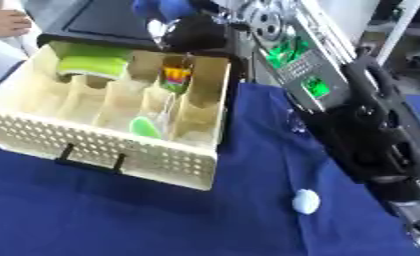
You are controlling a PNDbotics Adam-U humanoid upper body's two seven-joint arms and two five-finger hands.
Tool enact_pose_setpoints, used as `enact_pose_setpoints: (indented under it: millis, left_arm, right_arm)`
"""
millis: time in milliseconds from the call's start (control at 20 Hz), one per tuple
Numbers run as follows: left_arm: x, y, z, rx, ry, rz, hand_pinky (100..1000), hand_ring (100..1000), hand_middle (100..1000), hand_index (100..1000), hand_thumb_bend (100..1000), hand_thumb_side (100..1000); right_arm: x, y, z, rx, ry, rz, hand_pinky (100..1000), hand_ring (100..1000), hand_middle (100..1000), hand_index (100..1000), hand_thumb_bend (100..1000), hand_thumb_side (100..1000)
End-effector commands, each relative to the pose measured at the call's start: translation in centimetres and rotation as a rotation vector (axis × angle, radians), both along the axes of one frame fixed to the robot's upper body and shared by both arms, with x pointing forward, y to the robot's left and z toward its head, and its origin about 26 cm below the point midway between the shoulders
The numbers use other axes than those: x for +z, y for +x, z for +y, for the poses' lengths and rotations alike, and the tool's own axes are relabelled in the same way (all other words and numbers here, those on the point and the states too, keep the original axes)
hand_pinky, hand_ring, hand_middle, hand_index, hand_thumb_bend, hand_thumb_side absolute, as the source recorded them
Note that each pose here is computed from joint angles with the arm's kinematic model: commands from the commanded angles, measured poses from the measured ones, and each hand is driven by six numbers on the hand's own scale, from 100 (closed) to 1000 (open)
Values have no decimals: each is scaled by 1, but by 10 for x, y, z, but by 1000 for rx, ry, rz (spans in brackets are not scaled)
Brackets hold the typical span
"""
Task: Pick up objects from table and place into drawer.
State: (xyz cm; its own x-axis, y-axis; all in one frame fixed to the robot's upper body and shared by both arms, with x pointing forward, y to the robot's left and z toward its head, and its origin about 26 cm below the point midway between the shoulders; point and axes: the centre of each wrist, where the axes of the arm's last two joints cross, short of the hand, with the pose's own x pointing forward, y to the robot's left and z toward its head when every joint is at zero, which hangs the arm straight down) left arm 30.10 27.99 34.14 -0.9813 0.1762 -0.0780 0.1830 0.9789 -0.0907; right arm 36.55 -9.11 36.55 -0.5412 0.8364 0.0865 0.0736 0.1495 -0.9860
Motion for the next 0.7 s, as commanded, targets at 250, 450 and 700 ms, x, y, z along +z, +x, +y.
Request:
enact_pose_setpoints:
  millis: [250, 450, 700]
  left_arm:
    - [8, -4, -1, -7, 12, -28, 355, 402, 443, 667, 164, 977]
    - [7, -4, -1, -8, 11, -27, 354, 402, 443, 667, 164, 978]
    - [7, -4, 0, -7, 10, -25, 354, 402, 443, 667, 163, 977]
  right_arm:
    - [3, 15, -1, -41, -28, -9, 857, 888, 699, 878, 523, 711]
    - [4, 16, -3, -42, -18, -20, 856, 884, 694, 875, 502, 721]
    - [14, 6, -9, -24, 46, -87, 852, 876, 681, 868, 506, 756]
